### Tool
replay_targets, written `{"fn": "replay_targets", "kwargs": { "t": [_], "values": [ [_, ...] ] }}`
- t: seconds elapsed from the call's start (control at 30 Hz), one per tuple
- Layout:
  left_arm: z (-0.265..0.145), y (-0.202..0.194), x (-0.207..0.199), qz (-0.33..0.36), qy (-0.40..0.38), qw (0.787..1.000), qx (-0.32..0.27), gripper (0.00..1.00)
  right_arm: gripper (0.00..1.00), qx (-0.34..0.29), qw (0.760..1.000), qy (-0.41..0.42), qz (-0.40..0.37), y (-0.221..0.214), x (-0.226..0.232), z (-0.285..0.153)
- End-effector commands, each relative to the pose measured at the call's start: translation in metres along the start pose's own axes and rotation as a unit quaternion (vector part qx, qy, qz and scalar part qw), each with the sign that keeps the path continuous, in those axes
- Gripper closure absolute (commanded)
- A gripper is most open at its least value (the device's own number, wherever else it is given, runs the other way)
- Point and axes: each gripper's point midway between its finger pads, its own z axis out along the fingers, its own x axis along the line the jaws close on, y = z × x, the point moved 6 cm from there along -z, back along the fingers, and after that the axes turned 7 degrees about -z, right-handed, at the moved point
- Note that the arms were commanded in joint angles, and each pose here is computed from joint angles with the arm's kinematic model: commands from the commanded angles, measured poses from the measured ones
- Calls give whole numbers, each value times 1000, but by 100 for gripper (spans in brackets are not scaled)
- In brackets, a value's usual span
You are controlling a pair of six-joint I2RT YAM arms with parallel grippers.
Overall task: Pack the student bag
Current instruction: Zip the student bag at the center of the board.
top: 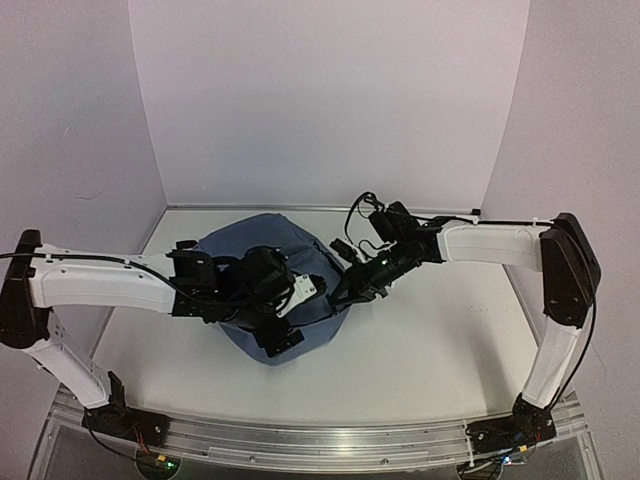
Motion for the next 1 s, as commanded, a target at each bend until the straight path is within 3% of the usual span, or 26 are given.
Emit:
{"fn": "replay_targets", "kwargs": {
  "t": [0.0,0.13,0.27,0.33,0.6,0.87,0.93,0.97],
  "values": [
    [12,38,-8,11,0,999,-43,10,100,-24,999,17,-20,15,12,-7],
    [36,36,-16,29,-5,1000,-3,32,100,-25,999,15,-21,15,12,-8],
    [41,21,-21,28,-20,999,34,84,100,-39,999,-1,-18,19,4,-16],
    [36,12,-22,20,-27,999,39,99,100,-51,999,-13,-13,24,-5,-25],
    [4,-32,-20,-1,-59,994,92,100,100,-93,994,-60,-15,43,-34,-52],
    [-18,-51,-8,-20,-38,994,104,100,100,-111,989,-97,-7,63,-79,-64],
    [-20,-49,-6,-23,-30,995,91,90,100,-103,992,-71,8,59,-75,-60],
    [-22,-43,-5,-27,-30,996,74,78,100,-99,993,-60,17,56,-73,-58]
  ]
}}
